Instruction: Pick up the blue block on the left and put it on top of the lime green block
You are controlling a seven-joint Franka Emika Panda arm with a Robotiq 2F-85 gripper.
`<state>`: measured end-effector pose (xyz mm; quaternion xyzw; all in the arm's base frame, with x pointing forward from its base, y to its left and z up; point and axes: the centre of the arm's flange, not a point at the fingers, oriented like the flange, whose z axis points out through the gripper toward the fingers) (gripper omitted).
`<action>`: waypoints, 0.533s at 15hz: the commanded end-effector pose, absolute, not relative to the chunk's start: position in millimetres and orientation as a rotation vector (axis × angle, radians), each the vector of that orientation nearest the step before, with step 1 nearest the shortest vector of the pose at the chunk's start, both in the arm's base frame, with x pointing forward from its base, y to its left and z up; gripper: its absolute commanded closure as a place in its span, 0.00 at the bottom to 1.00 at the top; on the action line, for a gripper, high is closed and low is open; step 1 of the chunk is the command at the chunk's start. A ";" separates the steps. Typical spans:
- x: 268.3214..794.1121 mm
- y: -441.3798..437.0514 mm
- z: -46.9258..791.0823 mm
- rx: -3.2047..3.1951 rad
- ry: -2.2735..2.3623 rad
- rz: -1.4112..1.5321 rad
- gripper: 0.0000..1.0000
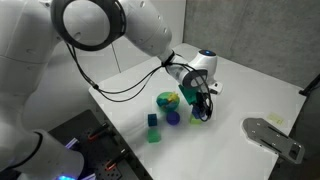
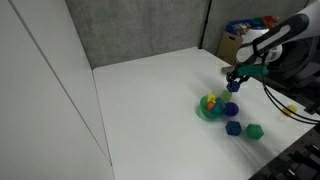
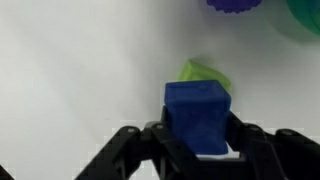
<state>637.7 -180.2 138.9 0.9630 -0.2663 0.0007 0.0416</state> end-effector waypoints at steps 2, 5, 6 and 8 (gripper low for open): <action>658.3 -170.9 126.1 2.954 -0.819 -0.012 0.74; 660.1 -160.2 121.9 2.963 -0.789 -0.012 0.72; 660.1 -157.0 122.7 2.964 -0.778 -0.008 0.25; 658.2 -151.5 128.2 2.969 -0.761 0.006 0.24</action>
